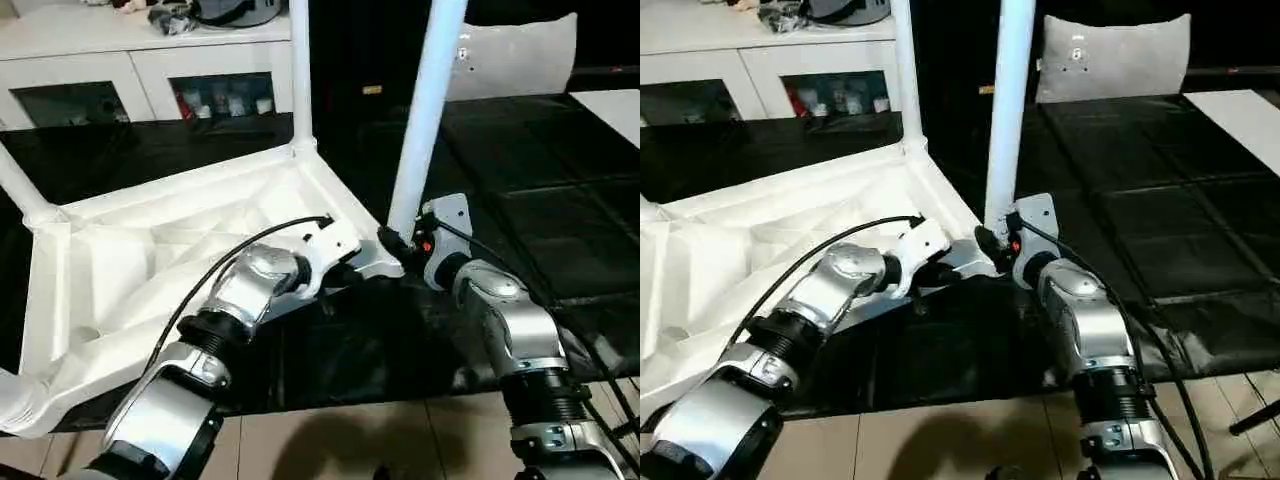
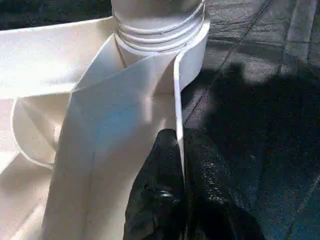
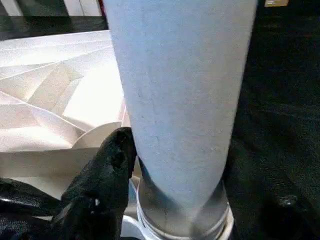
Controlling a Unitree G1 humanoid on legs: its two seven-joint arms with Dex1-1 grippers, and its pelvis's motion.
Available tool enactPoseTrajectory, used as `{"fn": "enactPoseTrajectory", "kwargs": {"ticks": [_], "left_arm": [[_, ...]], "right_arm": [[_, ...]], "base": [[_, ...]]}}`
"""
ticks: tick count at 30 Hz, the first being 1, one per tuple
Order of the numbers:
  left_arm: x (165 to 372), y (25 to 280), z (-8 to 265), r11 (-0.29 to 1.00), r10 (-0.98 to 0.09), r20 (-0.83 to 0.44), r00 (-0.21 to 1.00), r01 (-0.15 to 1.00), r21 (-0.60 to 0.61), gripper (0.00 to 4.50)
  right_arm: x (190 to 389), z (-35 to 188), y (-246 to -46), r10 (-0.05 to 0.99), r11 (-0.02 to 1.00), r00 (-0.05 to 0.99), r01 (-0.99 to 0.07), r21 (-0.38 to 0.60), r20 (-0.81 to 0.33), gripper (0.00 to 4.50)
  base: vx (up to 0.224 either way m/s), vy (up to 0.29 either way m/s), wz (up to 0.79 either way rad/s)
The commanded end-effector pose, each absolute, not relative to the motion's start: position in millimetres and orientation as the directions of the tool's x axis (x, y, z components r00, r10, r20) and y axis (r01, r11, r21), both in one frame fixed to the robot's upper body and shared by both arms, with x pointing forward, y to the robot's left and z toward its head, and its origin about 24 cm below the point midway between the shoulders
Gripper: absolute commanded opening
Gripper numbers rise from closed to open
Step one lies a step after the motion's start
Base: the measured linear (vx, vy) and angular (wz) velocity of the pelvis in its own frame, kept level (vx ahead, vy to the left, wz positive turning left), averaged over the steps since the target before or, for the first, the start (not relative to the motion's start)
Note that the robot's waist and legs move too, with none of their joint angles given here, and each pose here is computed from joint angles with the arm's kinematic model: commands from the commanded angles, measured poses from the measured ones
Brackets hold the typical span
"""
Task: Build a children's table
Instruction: Rotate leg to tighten
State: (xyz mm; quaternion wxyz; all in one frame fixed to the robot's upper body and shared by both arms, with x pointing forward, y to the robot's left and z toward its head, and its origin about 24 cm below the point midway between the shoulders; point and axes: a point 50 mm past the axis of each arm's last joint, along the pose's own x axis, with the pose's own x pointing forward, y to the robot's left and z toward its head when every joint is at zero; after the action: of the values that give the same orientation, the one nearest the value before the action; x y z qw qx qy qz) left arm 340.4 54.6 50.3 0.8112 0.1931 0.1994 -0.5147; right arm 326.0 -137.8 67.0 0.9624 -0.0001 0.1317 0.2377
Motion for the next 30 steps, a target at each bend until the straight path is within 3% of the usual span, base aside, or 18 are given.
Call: {"fn": "enactPoseTrajectory", "kwargs": {"ticks": [1,6,13,16,23,24,28,30], "left_arm": [[339.1,41.5,60.5,0.323,-0.794,-0.493,0.354,0.934,0.151,0.0],[337.7,58.7,53.7,0.275,-0.793,-0.52,0.318,0.948,0.161,0.0],[331.4,73.5,50.0,0.134,-0.815,-0.54,0.209,0.975,0.176,0.0],[329.8,80.7,48.8,0.069,-0.803,-0.572,0.166,0.98,0.187,0.0],[316.2,88.4,49.4,-0.168,-0.795,-0.605,-0.044,0.974,0.149,0.0],[313.3,89.7,49.0,-0.211,-0.785,-0.614,-0.081,0.967,0.142,0.0],[305.3,91.3,48.2,-0.313,-0.759,-0.626,-0.178,0.943,0.111,0.0],[302.6,91.5,48.5,-0.342,-0.753,-0.623,-0.21,0.935,0.098,0.0]], "right_arm": [[320.5,65.0,-123.5,0.561,0.825,0.793,-0.56,0.078,-0.239,3.11],[311.3,72.5,-147.2,0.652,0.754,0.731,-0.653,0.07,-0.199,3.56],[298.6,73.4,-170.1,0.747,0.637,0.608,-0.771,0.024,-0.269,3.97],[291.4,73.9,-178.9,0.791,0.556,0.518,-0.83,0.03,-0.325,4.35],[278.3,75.3,-188.9,0.863,0.373,0.318,-0.925,0.069,-0.392,4.35],[276.9,76.5,-189.5,0.877,0.341,0.288,-0.937,0.075,-0.386,4.08],[271.1,75.9,-188.4,0.904,0.252,0.191,-0.961,0.116,-0.383,3.96],[268.8,75.7,-187.0,0.91,0.226,0.163,-0.966,0.127,-0.381,3.57]], "base": [[0.0,0.0,0.0],[0.0,0.0,0.0],[0.0,0.0,0.0],[0.0,0.0,0.0],[0.0,0.0,0.0],[0.0,0.0,0.0],[0.0,0.0,0.0],[0.0,0.0,0.0]]}}
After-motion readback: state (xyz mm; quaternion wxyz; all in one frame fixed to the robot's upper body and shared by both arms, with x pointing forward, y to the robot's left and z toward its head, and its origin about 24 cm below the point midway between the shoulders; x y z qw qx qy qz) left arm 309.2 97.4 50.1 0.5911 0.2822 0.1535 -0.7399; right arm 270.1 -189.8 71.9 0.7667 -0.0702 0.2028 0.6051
